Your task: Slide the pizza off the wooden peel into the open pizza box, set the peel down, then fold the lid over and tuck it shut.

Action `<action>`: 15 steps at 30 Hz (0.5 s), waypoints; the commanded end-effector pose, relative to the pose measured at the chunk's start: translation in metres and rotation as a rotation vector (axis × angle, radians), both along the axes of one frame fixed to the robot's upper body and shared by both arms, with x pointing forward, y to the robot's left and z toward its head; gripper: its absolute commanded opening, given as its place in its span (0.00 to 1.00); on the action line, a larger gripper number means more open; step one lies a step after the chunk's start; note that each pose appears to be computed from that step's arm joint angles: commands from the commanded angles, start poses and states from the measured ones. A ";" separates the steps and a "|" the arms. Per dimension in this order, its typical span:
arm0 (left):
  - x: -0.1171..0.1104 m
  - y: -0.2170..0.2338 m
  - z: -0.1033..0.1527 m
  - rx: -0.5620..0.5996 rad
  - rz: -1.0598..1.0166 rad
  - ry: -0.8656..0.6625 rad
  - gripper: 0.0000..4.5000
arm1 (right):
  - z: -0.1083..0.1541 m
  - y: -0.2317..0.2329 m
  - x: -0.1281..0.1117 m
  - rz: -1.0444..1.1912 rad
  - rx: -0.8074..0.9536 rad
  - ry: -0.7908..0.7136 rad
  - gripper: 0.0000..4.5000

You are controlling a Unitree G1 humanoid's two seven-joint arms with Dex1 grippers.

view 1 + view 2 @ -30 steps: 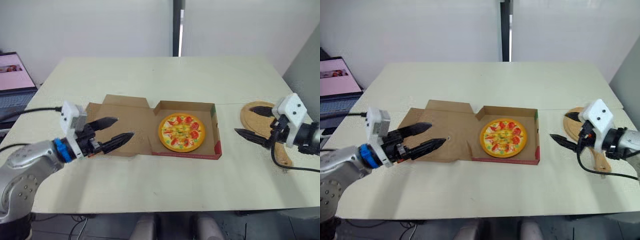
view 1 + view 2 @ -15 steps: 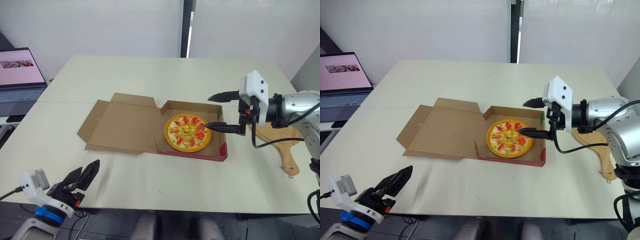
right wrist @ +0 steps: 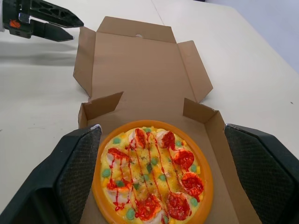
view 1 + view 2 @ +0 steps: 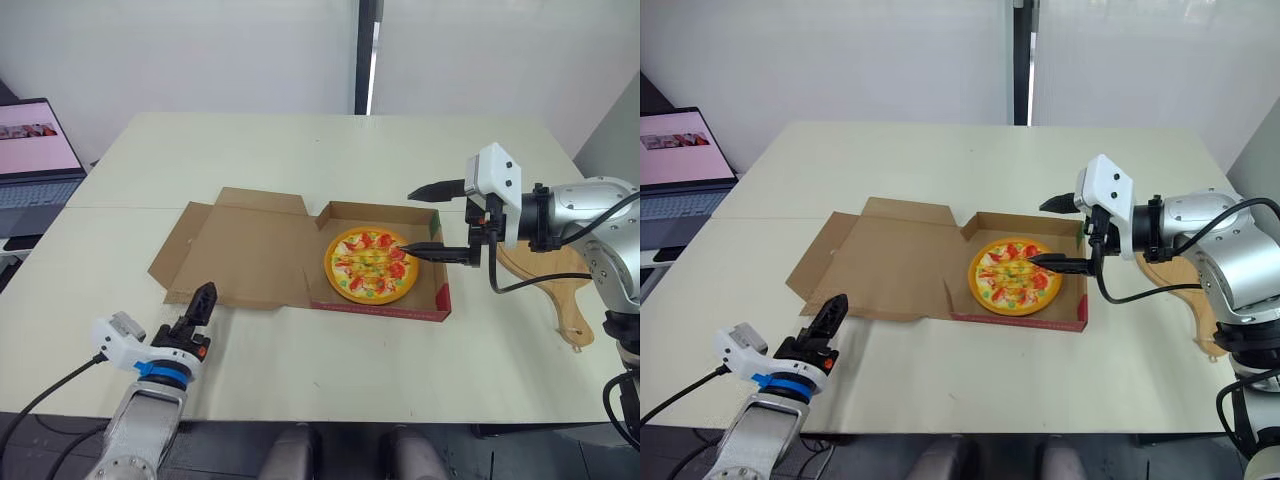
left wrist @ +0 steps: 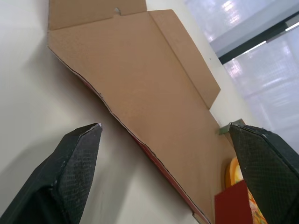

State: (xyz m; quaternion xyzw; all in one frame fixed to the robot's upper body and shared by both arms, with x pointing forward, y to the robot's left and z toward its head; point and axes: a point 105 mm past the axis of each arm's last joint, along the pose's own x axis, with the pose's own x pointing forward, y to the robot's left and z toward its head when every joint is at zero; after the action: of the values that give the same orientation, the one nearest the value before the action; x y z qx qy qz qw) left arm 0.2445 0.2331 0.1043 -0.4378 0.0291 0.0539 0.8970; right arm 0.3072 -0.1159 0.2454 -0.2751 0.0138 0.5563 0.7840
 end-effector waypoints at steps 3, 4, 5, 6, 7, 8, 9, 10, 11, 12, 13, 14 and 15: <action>0.007 0.016 0.004 -0.022 0.065 -0.038 1.00 | 0.010 0.002 -0.004 0.019 -0.015 -0.051 1.00; 0.007 0.019 0.003 -0.023 0.068 -0.037 1.00 | 0.010 0.002 -0.004 0.019 -0.015 -0.051 1.00; 0.007 0.020 0.003 -0.023 0.069 -0.037 1.00 | 0.011 0.002 -0.004 0.019 -0.016 -0.051 1.00; 0.007 0.022 0.002 -0.029 0.071 -0.037 1.00 | 0.011 0.002 -0.005 0.020 -0.016 -0.051 1.00; 0.007 0.024 0.001 -0.034 0.072 -0.037 1.00 | 0.011 0.002 -0.005 0.020 -0.016 -0.051 1.00; 0.007 0.025 0.001 -0.039 0.064 -0.040 1.00 | 0.011 0.003 -0.006 0.020 -0.016 -0.051 1.00; 0.007 0.026 0.001 -0.042 0.055 -0.042 1.00 | 0.012 0.003 -0.006 0.021 -0.016 -0.050 1.00; 0.008 0.026 0.000 -0.048 0.044 -0.044 1.00 | 0.012 0.003 -0.006 0.022 -0.017 -0.050 1.00; 0.009 0.027 0.000 -0.055 0.038 -0.047 1.00 | 0.012 0.003 -0.006 0.023 -0.017 -0.049 1.00; 0.010 0.028 -0.001 -0.060 0.037 -0.047 1.00 | 0.012 0.003 -0.006 0.023 -0.018 -0.049 1.00; 0.012 0.029 -0.001 -0.073 0.029 -0.050 1.00 | 0.012 0.004 -0.006 0.023 -0.018 -0.049 1.00; 0.014 0.028 -0.001 -0.083 0.022 -0.053 1.00 | 0.012 0.004 -0.006 0.023 -0.018 -0.048 1.00; 0.016 0.029 -0.002 -0.088 0.018 -0.048 1.00 | 0.012 0.004 -0.006 0.024 -0.019 -0.048 1.00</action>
State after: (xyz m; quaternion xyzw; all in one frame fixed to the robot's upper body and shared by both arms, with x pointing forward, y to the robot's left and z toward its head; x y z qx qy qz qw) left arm 0.2590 0.2581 0.0921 -0.4772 0.0232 0.0615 0.8763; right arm 0.3048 -0.1149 0.2442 -0.2770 0.0205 0.5614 0.7795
